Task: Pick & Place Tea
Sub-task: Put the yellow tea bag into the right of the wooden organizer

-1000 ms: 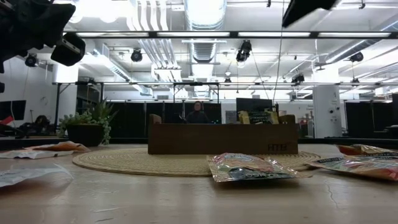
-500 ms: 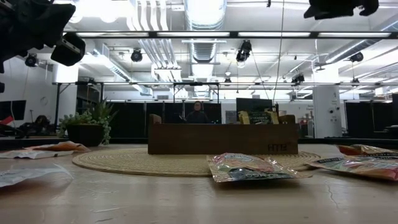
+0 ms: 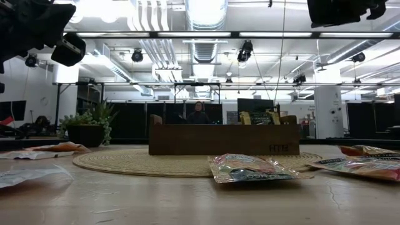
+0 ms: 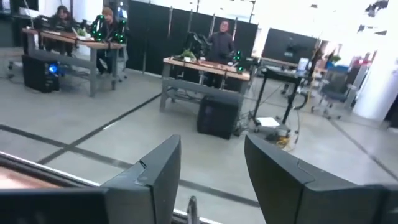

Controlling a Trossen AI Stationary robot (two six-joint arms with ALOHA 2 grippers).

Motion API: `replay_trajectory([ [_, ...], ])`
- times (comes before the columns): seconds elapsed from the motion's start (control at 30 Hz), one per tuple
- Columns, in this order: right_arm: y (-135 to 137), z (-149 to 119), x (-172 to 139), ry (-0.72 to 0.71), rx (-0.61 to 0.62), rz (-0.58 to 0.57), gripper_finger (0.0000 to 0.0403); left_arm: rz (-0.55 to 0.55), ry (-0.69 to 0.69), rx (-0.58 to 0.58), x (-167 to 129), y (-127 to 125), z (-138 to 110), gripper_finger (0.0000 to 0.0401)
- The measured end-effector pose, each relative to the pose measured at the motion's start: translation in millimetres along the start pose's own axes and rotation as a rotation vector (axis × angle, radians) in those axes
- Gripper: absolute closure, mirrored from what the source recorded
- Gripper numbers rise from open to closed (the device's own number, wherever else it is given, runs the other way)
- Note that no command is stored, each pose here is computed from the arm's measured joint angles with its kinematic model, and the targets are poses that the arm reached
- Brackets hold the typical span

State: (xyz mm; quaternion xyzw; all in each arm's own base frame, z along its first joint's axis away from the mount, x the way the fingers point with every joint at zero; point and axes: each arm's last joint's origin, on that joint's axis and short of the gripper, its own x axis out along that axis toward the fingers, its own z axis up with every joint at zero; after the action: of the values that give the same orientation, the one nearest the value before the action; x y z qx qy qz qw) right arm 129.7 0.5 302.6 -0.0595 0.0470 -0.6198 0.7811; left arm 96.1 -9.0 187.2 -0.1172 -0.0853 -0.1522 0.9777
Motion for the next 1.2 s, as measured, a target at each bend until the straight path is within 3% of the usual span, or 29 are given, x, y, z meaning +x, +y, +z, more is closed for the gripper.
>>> replay_trajectory([
  [0.23, -1, 6, 0, 0.000, -0.076, -0.003, 0.0226, 0.000, 0.000, 0.000, 0, 0, 0, 0.0401],
  [0.63, -4, -1, 10, 0.016, -0.009, -0.077, 0.0225, 0.000, 0.000, 0.000, 0, 0, 0, 0.0401],
  [0.93, -23, 7, 22, 0.185, 0.127, -0.160, 0.0225, 0.000, 0.000, 0.000, 0, 0, 0, 0.0401],
  [1.2, -24, 21, 23, 0.297, 0.131, -0.063, 0.0225, 0.000, 0.000, 0.000, 0, 0, 0, 0.0401],
])
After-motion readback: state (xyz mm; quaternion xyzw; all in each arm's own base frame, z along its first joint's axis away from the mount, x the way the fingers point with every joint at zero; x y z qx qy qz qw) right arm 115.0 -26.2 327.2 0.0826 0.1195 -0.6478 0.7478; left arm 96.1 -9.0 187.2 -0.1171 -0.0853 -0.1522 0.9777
